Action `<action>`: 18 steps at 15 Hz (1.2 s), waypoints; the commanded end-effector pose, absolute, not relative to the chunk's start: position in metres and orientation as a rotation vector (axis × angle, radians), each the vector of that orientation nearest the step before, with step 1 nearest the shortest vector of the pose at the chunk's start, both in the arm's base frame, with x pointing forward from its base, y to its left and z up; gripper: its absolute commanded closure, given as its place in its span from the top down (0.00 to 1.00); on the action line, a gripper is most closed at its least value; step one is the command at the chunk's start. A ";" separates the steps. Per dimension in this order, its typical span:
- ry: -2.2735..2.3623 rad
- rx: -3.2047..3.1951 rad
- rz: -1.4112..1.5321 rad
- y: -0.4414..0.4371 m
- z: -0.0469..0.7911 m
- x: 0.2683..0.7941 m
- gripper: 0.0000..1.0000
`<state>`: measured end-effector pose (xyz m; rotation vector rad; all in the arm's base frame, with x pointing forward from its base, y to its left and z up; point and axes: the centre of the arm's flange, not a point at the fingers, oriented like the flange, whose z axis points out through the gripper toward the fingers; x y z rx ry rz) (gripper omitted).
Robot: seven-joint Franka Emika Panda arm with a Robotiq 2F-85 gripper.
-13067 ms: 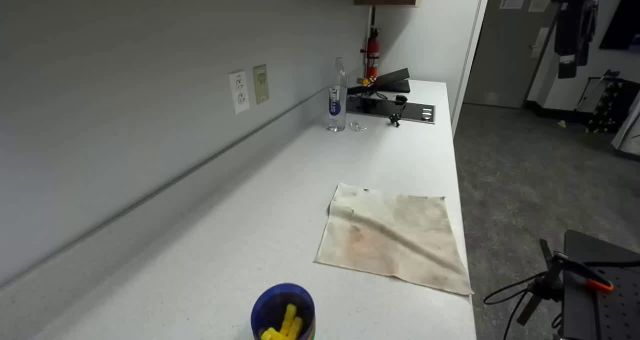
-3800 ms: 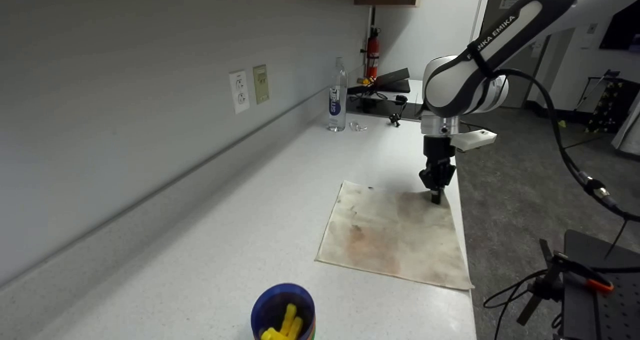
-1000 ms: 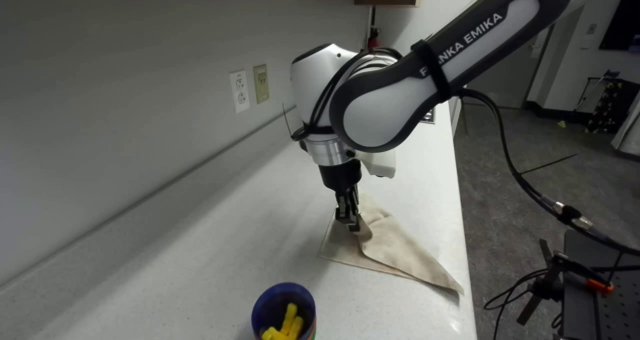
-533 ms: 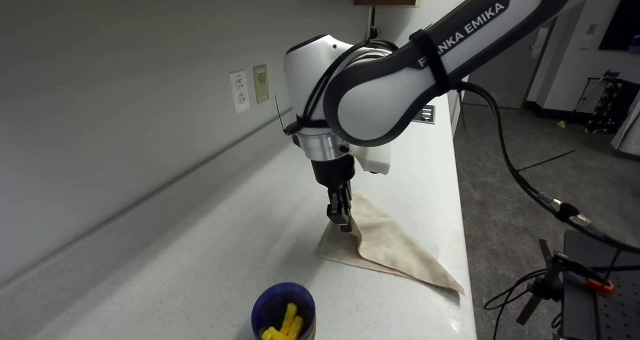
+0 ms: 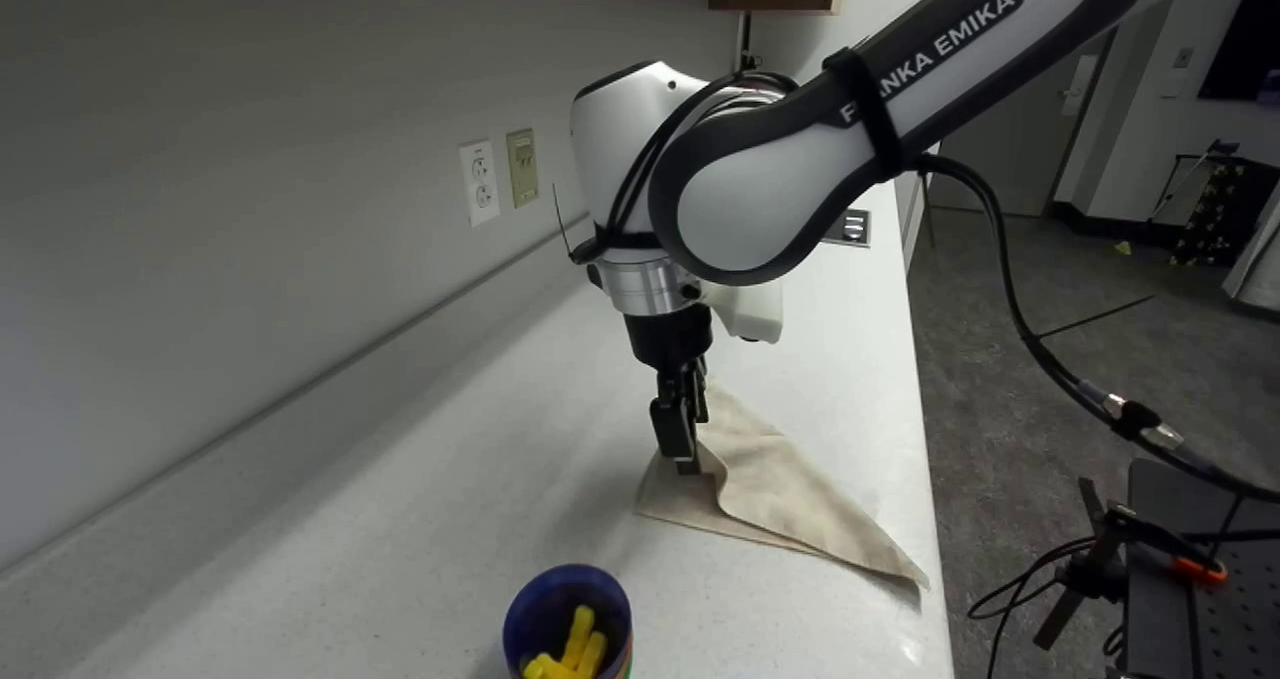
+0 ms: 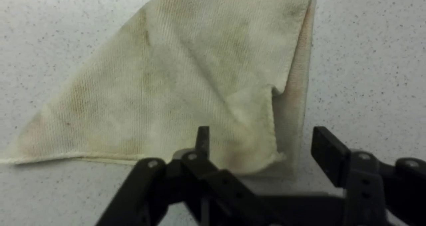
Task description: Fold the towel diagonally
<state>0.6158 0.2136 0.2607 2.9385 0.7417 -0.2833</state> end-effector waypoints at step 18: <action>0.475 3.008 -0.684 0.126 0.247 0.478 1.00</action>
